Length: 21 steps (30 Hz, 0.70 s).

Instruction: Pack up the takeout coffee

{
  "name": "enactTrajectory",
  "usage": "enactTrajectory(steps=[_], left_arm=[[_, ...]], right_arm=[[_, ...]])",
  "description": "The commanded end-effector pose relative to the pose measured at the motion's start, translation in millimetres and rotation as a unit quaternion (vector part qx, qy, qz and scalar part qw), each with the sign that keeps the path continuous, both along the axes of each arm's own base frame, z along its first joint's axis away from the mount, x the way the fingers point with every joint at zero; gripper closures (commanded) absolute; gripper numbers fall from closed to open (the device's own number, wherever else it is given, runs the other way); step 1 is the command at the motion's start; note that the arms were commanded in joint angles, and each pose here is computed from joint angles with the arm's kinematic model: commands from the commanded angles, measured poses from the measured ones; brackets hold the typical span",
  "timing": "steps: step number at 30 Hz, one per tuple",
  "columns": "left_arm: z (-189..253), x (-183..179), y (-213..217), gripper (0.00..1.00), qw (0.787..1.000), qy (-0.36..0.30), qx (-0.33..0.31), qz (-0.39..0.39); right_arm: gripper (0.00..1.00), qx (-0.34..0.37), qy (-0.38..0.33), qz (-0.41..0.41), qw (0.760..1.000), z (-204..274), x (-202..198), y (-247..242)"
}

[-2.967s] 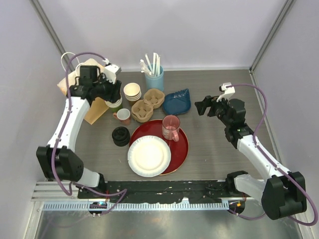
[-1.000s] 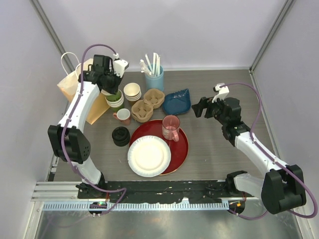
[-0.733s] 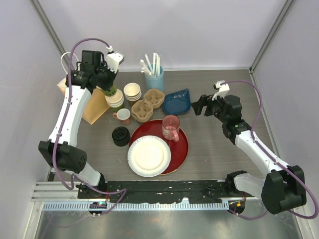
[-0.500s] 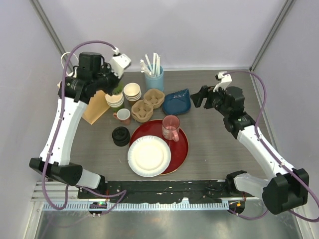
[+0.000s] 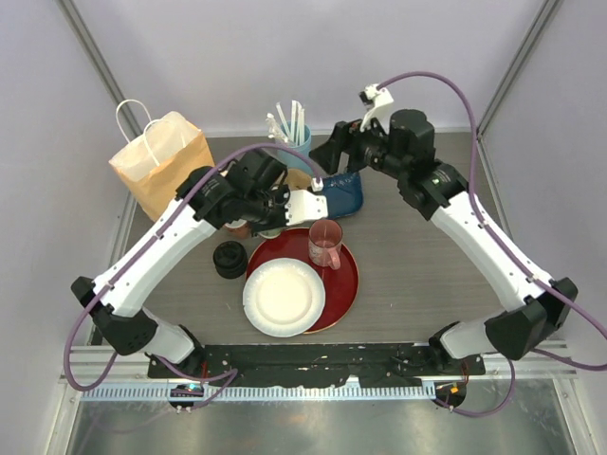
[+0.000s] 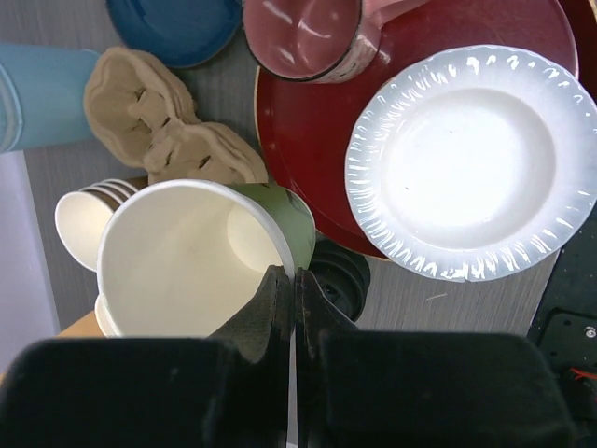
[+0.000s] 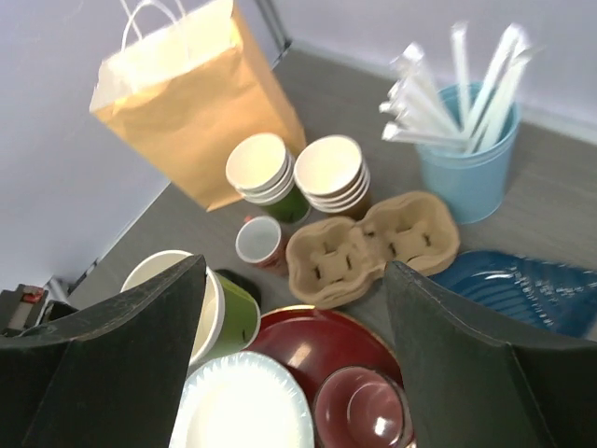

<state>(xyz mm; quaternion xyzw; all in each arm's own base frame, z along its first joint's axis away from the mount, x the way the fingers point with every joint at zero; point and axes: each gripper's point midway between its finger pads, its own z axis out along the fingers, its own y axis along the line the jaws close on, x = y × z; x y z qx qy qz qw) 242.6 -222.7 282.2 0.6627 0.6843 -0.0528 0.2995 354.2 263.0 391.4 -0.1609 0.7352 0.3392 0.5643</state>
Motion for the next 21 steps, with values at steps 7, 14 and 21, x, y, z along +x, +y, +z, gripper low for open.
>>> enactTrajectory(steps=[7, 14, 21], left_arm=[[19.9, -28.5, -10.8, 1.0, 0.999, -0.014, -0.024, -0.047], [25.5, -23.6, -6.9, 1.0, 0.998, -0.035, -0.023, -0.041], [29.3, -17.7, -6.1, 1.0, 0.998, -0.05, -0.025, -0.028]], right_arm=[[0.21, -0.001, 0.106, 0.171, 0.98, -48.8, -46.2, 75.2], [0.27, -0.024, 0.142, 0.194, 0.97, -86.7, -61.1, 88.2], [0.58, -0.062, 0.16, 0.195, 0.966, -111.3, -66.1, 94.5]])
